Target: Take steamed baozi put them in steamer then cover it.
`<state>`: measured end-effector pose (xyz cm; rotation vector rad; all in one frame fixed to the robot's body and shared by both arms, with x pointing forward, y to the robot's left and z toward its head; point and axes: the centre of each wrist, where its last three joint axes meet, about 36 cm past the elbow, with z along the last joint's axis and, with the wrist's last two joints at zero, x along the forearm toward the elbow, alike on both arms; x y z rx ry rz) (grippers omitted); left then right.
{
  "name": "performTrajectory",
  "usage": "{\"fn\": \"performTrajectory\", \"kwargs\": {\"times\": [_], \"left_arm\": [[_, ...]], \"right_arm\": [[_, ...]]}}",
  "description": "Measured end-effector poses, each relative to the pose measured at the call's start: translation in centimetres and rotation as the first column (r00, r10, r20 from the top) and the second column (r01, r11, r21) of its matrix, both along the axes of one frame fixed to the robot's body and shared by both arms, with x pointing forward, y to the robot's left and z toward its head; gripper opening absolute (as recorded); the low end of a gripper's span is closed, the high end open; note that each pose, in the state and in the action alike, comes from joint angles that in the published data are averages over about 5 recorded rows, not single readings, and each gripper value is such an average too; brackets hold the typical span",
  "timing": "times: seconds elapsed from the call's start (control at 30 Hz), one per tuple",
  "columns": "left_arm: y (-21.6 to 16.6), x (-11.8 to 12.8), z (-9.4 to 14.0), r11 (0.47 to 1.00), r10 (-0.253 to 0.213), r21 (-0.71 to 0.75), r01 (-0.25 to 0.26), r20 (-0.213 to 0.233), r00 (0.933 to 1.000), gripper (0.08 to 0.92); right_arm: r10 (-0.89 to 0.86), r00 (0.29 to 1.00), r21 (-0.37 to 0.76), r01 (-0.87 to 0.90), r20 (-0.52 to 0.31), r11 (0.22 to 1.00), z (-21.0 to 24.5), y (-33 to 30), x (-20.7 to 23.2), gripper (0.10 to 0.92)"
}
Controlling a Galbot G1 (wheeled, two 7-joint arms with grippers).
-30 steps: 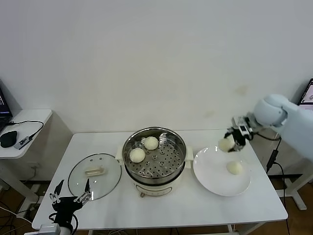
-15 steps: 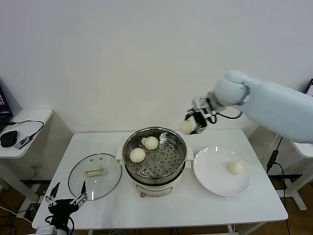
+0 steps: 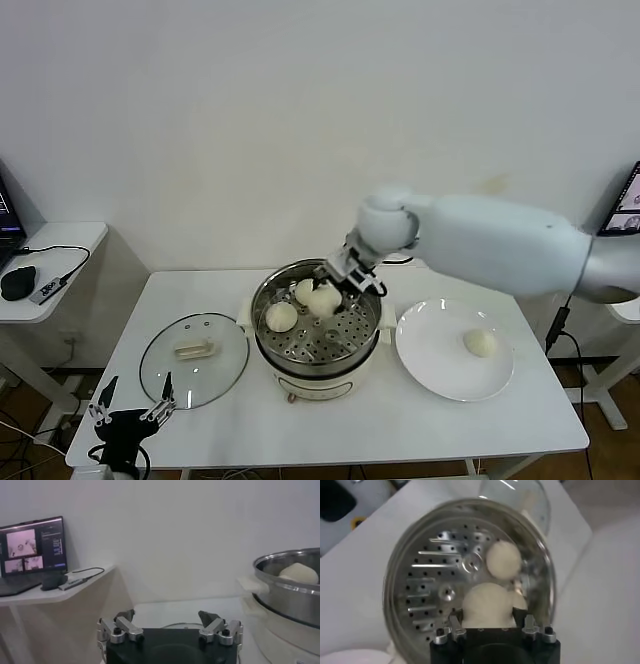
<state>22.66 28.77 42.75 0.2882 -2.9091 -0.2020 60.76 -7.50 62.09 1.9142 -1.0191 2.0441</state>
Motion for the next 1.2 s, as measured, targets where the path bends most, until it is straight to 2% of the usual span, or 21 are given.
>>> {"fn": "performTrajectory", "kwargs": {"times": [0.33, 0.7, 0.97, 1.2], "left_arm": [[0.0, -0.3, -0.1, 1.0, 0.016, -0.003, -0.016, 0.002, 0.9999, 0.823], [-0.2, -0.5, -0.3, 1.0, 0.018, -0.007, -0.018, -0.001, 0.9998, 0.823], [-0.2, -0.4, -0.4, 1.0, 0.017, -0.007, -0.017, -0.002, 0.9999, 0.823], [-0.1, -0.3, -0.2, 1.0, 0.011, 0.0, -0.011, 0.001, 0.9999, 0.823]], "right_arm": [[0.195, 0.981, -0.049, -0.194, 0.018, 0.98, -2.9, 2.2, -1.4, 0.635], [0.278, 0.961, -0.08, -0.276, 0.015, 0.958, -4.1, 2.6, -2.2, 0.641], [0.288, 0.957, -0.079, -0.285, 0.022, 0.955, -3.6, 2.1, -2.1, 0.806], [0.264, 0.963, -0.055, -0.261, 0.05, 0.964, -1.2, 1.1, -1.9, 0.823]]}}
